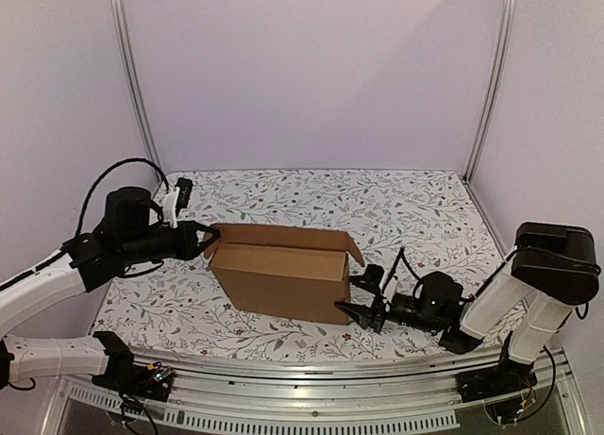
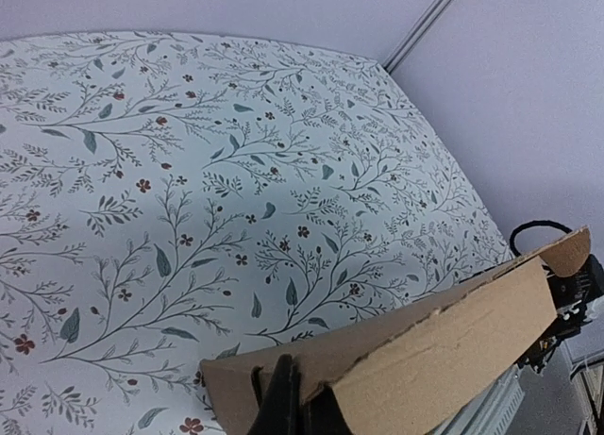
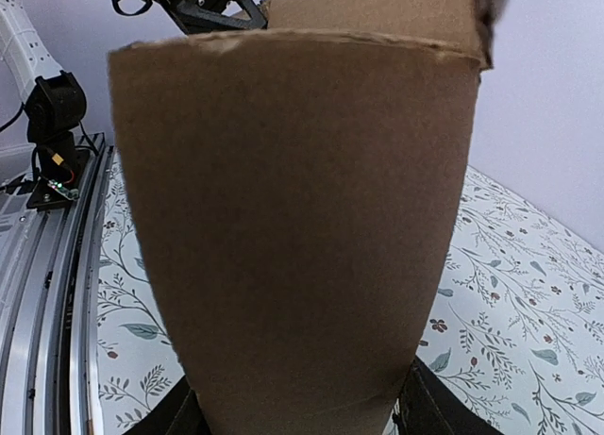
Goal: Fold the paper box
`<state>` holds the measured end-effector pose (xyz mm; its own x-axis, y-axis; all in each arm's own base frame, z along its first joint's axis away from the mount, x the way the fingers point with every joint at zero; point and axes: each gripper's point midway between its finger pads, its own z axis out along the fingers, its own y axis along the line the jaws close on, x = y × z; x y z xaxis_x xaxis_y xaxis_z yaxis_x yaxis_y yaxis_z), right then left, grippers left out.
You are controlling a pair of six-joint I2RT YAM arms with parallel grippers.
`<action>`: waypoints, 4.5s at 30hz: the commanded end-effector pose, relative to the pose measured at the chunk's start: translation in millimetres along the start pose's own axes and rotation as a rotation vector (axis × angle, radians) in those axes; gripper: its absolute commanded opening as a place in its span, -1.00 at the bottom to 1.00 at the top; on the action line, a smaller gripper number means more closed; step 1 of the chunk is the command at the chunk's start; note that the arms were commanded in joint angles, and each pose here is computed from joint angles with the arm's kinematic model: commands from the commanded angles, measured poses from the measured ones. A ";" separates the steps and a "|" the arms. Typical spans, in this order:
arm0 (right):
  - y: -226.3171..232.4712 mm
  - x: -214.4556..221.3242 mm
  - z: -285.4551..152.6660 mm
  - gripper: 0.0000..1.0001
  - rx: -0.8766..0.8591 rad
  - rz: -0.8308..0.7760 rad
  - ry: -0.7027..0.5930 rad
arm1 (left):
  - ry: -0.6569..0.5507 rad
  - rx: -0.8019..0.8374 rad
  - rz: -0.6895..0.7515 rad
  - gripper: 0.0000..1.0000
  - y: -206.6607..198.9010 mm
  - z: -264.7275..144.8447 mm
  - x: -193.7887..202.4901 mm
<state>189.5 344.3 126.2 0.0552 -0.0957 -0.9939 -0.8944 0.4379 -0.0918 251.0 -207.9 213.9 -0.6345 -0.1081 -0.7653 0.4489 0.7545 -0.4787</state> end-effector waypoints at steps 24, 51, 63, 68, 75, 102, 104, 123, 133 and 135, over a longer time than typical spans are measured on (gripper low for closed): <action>-8.7 -17.7 16.7 0.46 0.022 -0.102 -0.063 | 0.250 0.085 0.079 -1.00 -26.1 26.7 71.8; 0.9 -51.3 0.2 -0.07 -0.063 -0.080 -0.159 | 0.291 0.008 0.138 -1.00 -17.9 28.3 77.7; -5.5 -39.7 2.2 -0.16 -0.026 -0.060 -0.125 | 0.289 -0.011 0.021 -1.00 -17.7 30.6 78.7; -5.0 -36.9 4.5 -0.18 -0.027 -0.057 -0.117 | 0.298 -0.019 -0.004 -1.00 -21.3 33.0 77.2; -4.5 -33.1 4.3 -0.18 -0.027 -0.056 -0.107 | 0.328 -0.055 0.012 -1.00 -18.0 37.7 87.8; -3.5 -30.0 7.6 -0.13 -0.021 -0.052 -0.098 | 0.260 -0.207 0.058 -0.53 5.2 2.8 78.9; -3.4 -29.7 7.4 -0.13 -0.019 -0.055 -0.097 | 0.264 -0.220 0.063 -0.50 5.6 -1.2 76.5; -5.3 -25.9 7.4 -0.14 -0.007 -0.063 -0.086 | 0.261 -0.380 0.118 -0.41 19.1 -38.0 49.4; -2.3 -22.7 7.8 -0.15 -0.017 -0.065 -0.078 | 0.206 -0.362 0.116 -0.40 7.8 -44.4 27.3; -0.9 -21.8 8.4 -0.15 -0.021 -0.065 -0.076 | 0.197 -0.345 0.119 -0.39 2.7 -43.5 22.4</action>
<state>191.9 348.2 124.3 0.1005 -0.1377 -0.9854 -0.9047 0.3995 -0.1481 210.7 -176.5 196.5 -0.7393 0.0848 -0.6680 0.2828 0.9394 -0.1938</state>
